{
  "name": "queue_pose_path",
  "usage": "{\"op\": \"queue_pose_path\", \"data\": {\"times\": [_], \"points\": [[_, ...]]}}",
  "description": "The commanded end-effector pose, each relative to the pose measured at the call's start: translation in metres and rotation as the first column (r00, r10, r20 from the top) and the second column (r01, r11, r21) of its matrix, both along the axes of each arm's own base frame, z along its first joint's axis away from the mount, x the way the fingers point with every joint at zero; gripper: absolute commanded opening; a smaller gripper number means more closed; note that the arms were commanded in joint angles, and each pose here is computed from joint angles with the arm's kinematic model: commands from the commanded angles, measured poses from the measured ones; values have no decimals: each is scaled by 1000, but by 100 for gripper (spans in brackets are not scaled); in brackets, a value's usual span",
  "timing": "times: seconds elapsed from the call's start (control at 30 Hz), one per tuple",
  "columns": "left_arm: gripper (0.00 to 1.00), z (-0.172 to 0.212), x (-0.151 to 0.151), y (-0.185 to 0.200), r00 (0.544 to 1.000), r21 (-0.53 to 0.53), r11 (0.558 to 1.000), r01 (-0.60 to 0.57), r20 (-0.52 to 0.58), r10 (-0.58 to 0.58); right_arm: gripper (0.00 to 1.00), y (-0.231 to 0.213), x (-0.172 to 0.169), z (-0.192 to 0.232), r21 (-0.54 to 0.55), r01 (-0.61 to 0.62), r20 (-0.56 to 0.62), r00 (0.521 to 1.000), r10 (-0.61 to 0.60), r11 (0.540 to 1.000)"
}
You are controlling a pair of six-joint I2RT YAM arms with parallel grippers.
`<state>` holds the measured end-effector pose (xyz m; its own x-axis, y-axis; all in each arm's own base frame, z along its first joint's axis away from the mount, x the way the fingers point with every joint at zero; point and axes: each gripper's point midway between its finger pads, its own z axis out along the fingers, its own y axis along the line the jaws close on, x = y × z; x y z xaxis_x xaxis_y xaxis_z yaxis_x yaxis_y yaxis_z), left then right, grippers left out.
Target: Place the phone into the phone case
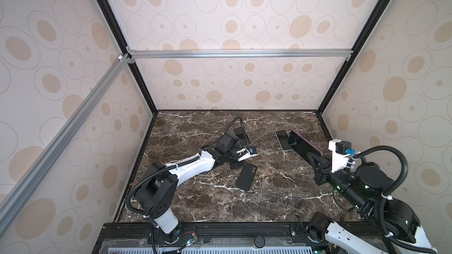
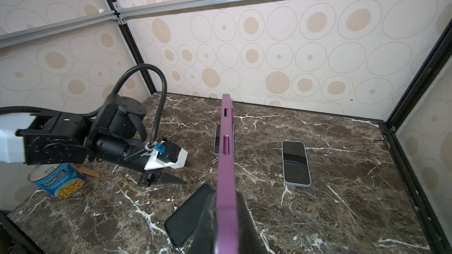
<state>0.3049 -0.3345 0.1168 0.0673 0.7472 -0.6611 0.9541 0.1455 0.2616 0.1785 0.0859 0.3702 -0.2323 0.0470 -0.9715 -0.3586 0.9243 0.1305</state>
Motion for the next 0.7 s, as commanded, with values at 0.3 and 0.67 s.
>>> {"op": "queue_pose_path", "data": {"times": [0.3, 0.67], "points": [[39, -44, 21, -50, 996, 59, 996, 73, -45, -71, 0, -8, 2, 21, -3, 34, 59, 998, -34, 999], [35, -87, 24, -45, 996, 145, 989, 37, -86, -25, 0, 0, 13, 13, -32, 44, 33, 999, -43, 999]]}}
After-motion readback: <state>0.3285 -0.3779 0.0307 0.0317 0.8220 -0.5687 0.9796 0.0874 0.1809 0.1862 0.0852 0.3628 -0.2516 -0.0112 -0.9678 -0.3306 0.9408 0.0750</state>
